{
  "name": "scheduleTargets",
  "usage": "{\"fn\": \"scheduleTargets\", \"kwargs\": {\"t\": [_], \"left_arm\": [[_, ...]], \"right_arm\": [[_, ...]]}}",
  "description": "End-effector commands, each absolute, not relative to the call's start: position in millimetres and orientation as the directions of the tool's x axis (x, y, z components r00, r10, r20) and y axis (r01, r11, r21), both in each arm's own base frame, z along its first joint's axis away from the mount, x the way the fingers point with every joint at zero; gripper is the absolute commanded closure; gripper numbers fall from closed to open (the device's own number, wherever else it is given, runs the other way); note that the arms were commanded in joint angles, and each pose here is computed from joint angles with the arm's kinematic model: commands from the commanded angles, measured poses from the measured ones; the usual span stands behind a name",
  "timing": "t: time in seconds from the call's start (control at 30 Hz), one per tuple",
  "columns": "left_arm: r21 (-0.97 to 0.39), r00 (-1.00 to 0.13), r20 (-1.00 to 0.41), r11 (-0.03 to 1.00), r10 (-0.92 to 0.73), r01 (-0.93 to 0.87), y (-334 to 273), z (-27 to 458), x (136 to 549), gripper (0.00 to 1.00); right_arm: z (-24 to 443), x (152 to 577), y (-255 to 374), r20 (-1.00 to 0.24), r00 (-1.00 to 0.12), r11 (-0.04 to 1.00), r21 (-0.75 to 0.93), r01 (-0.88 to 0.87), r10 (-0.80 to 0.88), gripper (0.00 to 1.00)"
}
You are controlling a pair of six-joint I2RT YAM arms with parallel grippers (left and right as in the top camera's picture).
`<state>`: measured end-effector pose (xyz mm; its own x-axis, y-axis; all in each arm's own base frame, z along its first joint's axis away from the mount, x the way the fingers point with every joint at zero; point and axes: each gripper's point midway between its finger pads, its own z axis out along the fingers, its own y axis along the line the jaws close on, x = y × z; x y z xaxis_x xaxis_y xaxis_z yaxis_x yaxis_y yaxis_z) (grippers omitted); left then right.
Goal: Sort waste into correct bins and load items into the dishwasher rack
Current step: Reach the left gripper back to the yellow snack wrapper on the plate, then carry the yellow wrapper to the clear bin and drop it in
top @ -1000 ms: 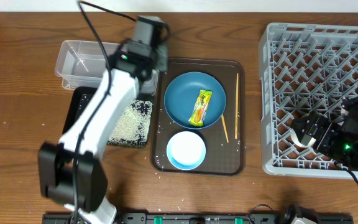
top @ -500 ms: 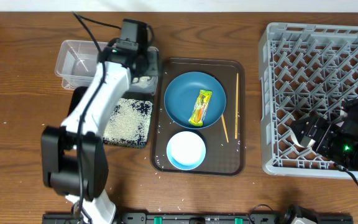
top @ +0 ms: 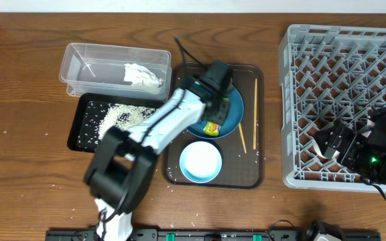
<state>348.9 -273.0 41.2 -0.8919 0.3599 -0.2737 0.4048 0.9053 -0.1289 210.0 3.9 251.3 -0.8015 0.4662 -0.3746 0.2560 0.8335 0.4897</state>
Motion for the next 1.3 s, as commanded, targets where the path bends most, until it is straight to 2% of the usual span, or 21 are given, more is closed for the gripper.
{"fn": "scheduleTargets", "kwargs": {"t": [0.0, 0.1, 0.13, 0.27, 0.33, 0.5, 0.6, 0.73, 0.87, 0.97, 1.03, 1.1, 1.27], "left_arm": [[-0.055, -0.883, -0.257, 0.907, 0.392, 0.419, -273, 21, 348, 0.51], [-0.034, -0.887, -0.227, 0.907, 0.403, 0.42, -272, 4, 345, 0.52], [-0.032, -0.889, -0.218, 0.907, 0.404, 0.42, -271, 0, 344, 0.57], [-0.038, -0.889, -0.24, 0.912, 0.389, 0.409, -270, 12, 351, 0.87], [-0.047, -0.885, -0.277, 0.914, 0.375, 0.402, -270, 33, 358, 0.94], [-0.082, -0.861, -0.415, 0.93, 0.295, 0.358, -257, 112, 383, 0.94], [-0.069, -0.839, -0.501, 0.956, 0.213, 0.283, -224, 151, 403, 0.94], [0.009, -0.82, -0.565, 0.994, 0.093, 0.106, -155, 168, 437, 0.94], [-0.034, -0.815, -0.579, 0.999, -0.011, 0.011, -114, 154, 470, 0.94], [-0.087, -0.82, -0.569, 0.996, -0.062, -0.015, -101, 133, 488, 0.83], [-0.095, -0.826, -0.556, 0.994, -0.094, -0.05, -92, 122, 493, 0.67], [-0.1, -0.832, -0.543, 0.993, -0.11, -0.066, -87, 119, 491, 0.26], [-0.113, -0.833, -0.545, 0.993, -0.098, -0.043, -92, 163, 467, 0.23]], "right_arm": [[254, 210, 5, -0.379, -0.801, 0.835, 0.489, 0.251, 0.463, 0.08], [254, 210, 6, -0.377, -0.802, 0.835, 0.49, 0.252, 0.463, 0.08], [254, 210, 6, -0.377, -0.802, 0.835, 0.49, 0.252, 0.464, 0.08], [254, 209, 6, -0.375, -0.803, 0.834, 0.49, 0.253, 0.464, 0.07], [254, 209, 6, -0.375, -0.803, 0.834, 0.489, 0.253, 0.464, 0.07], [254, 209, 6, -0.375, -0.803, 0.834, 0.489, 0.253, 0.464, 0.07], [254, 209, 6, -0.375, -0.803, 0.834, 0.489, 0.253, 0.464, 0.07], [254, 209, 6, -0.374, -0.803, 0.834, 0.49, 0.253, 0.464, 0.07], [253, 208, 6, -0.371, -0.804, 0.834, 0.49, 0.255, 0.464, 0.07], [253, 208, 6, -0.369, -0.805, 0.833, 0.49, 0.257, 0.465, 0.07], [253, 207, 7, -0.364, -0.807, 0.832, 0.49, 0.259, 0.465, 0.07], [252, 206, 7, -0.361, -0.808, 0.832, 0.49, 0.26, 0.466, 0.07], [253, 207, 6, -0.367, -0.807, 0.834, 0.489, 0.256, 0.463, 0.07]]}}
